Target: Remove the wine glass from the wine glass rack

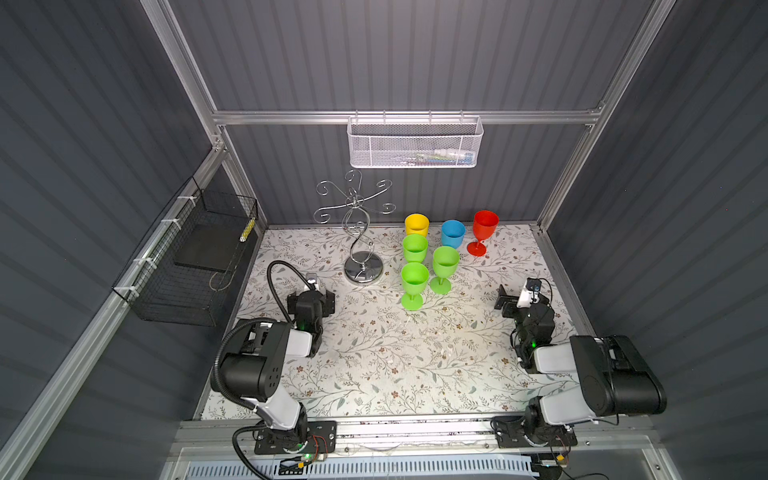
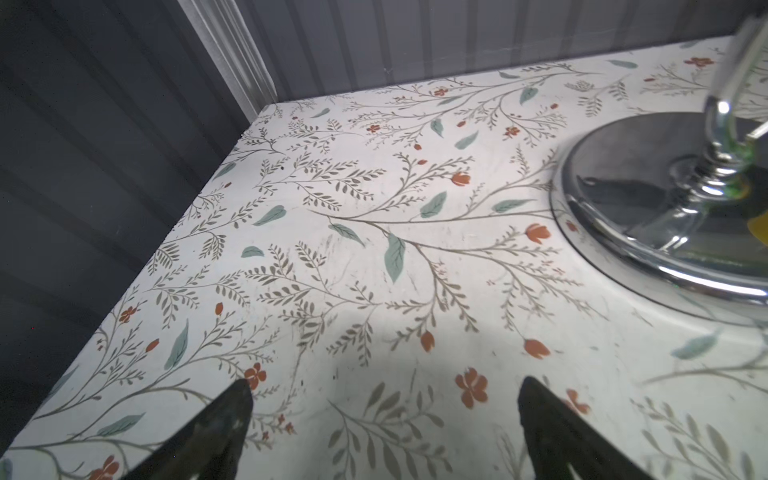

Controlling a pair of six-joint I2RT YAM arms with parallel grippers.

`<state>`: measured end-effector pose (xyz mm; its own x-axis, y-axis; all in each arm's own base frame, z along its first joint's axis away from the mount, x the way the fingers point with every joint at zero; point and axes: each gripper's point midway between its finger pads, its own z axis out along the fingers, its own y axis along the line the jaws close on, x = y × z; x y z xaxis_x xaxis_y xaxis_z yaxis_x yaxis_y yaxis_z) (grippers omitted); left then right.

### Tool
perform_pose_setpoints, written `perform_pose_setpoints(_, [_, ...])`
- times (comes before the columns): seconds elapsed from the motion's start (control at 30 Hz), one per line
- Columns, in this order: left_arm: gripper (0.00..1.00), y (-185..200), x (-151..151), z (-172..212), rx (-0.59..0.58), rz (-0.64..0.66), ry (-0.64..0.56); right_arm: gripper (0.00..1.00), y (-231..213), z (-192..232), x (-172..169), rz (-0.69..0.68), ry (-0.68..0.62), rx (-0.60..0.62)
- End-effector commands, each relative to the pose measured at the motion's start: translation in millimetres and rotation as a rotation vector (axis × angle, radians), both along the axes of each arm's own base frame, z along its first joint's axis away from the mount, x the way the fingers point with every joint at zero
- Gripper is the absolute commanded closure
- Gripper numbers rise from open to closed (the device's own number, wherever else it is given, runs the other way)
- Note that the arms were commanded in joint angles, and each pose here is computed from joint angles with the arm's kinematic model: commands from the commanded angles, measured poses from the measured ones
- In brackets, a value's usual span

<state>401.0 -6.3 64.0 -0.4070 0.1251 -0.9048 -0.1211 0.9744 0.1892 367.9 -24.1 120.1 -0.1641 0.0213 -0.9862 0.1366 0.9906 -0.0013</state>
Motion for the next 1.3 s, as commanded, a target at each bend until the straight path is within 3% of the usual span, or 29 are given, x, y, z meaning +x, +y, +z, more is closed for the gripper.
perform_pose_setpoints(0.0, [0.00, -8, 8, 7, -0.032, -0.039, -0.039, 0.01, -8, 5, 7, -0.030, -0.001, 0.030])
perform_pose_setpoints(0.17, [0.00, 3, 15, 1, -0.084, -0.019, -0.007, 0.01, -9, -1, 17, -0.004, 0.074, 0.062])
perform_pose_setpoints(1.27, [0.00, 9, 14, 2, -0.089, 0.014, -0.012, 0.01, -8, 1, 16, 0.001, 0.062, 0.060])
